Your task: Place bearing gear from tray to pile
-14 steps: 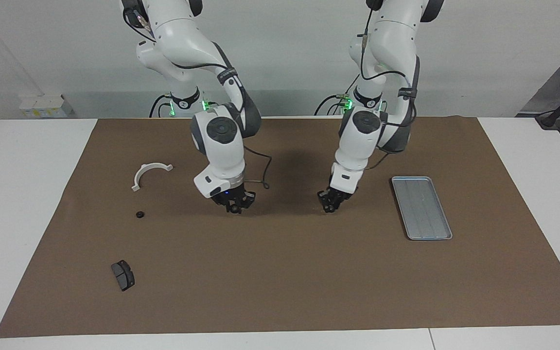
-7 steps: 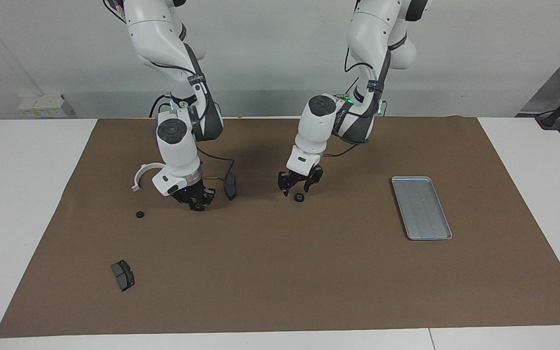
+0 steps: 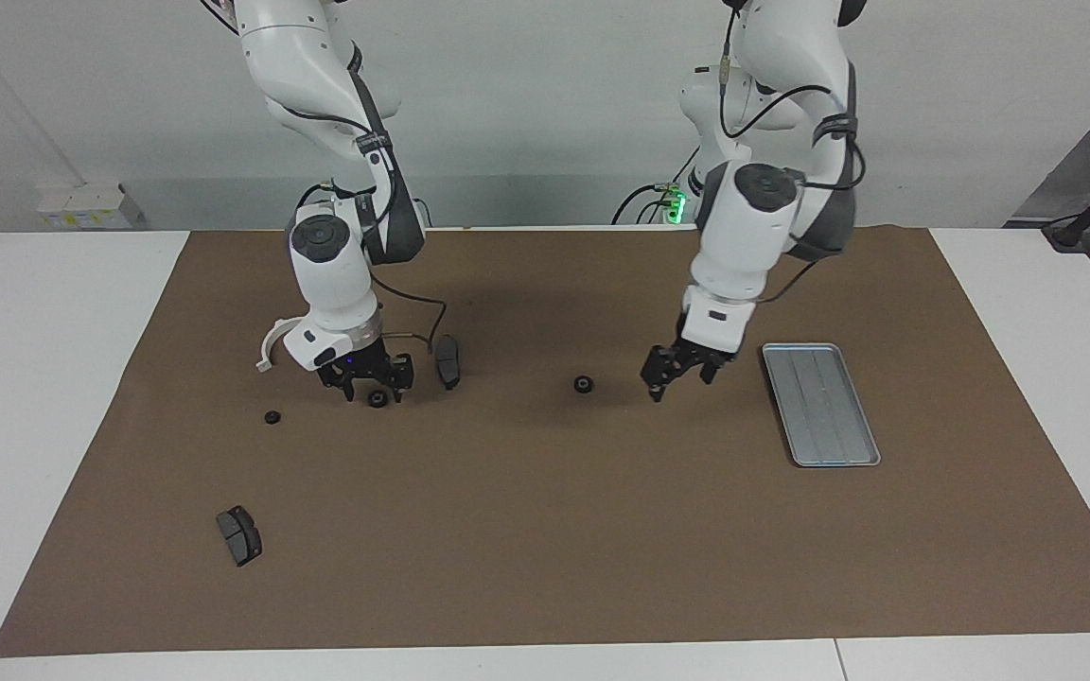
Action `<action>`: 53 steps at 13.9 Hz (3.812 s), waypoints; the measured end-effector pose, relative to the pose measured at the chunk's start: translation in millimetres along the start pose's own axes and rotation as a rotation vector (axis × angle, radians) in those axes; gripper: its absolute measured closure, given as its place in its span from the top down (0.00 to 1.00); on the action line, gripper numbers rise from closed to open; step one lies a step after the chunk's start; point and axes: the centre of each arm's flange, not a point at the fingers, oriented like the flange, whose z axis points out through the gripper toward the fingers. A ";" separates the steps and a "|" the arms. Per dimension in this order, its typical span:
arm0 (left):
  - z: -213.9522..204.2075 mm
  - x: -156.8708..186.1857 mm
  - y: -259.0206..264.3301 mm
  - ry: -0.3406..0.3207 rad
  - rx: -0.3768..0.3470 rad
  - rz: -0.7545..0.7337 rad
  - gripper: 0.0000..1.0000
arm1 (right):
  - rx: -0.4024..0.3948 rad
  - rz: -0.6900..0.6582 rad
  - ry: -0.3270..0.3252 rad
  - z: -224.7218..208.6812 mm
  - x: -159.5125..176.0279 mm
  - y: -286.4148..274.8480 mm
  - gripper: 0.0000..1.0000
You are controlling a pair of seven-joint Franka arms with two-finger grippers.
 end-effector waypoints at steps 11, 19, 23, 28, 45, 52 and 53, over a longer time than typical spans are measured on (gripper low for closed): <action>-137.6 26.6 -127.1 -0.131 0.157 0.145 1.00 | 0.093 0.094 0.051 -42.5 -29.4 -232.0 1.00; -127.1 24.8 -135.2 -0.148 0.165 0.140 1.00 | 0.082 0.074 0.002 21.5 -49.8 -315.6 0.99; -127.0 24.4 -134.2 -0.148 0.164 0.142 1.00 | 0.077 0.074 0.000 25.7 -49.6 -315.4 0.71; -128.2 26.6 -132.8 -0.139 0.147 0.294 1.00 | 0.078 0.074 0.000 30.2 -50.8 -314.5 0.50; -128.6 27.8 -133.3 -0.138 0.139 0.375 1.00 | -0.001 0.072 0.055 -31.1 91.1 -2.4 0.34; -128.6 27.9 -133.3 -0.138 0.139 0.376 1.00 | -0.010 0.061 0.046 22.7 102.1 71.6 0.35; -128.6 27.9 -133.3 -0.138 0.139 0.376 1.00 | -0.010 0.062 0.047 23.0 102.4 72.1 0.41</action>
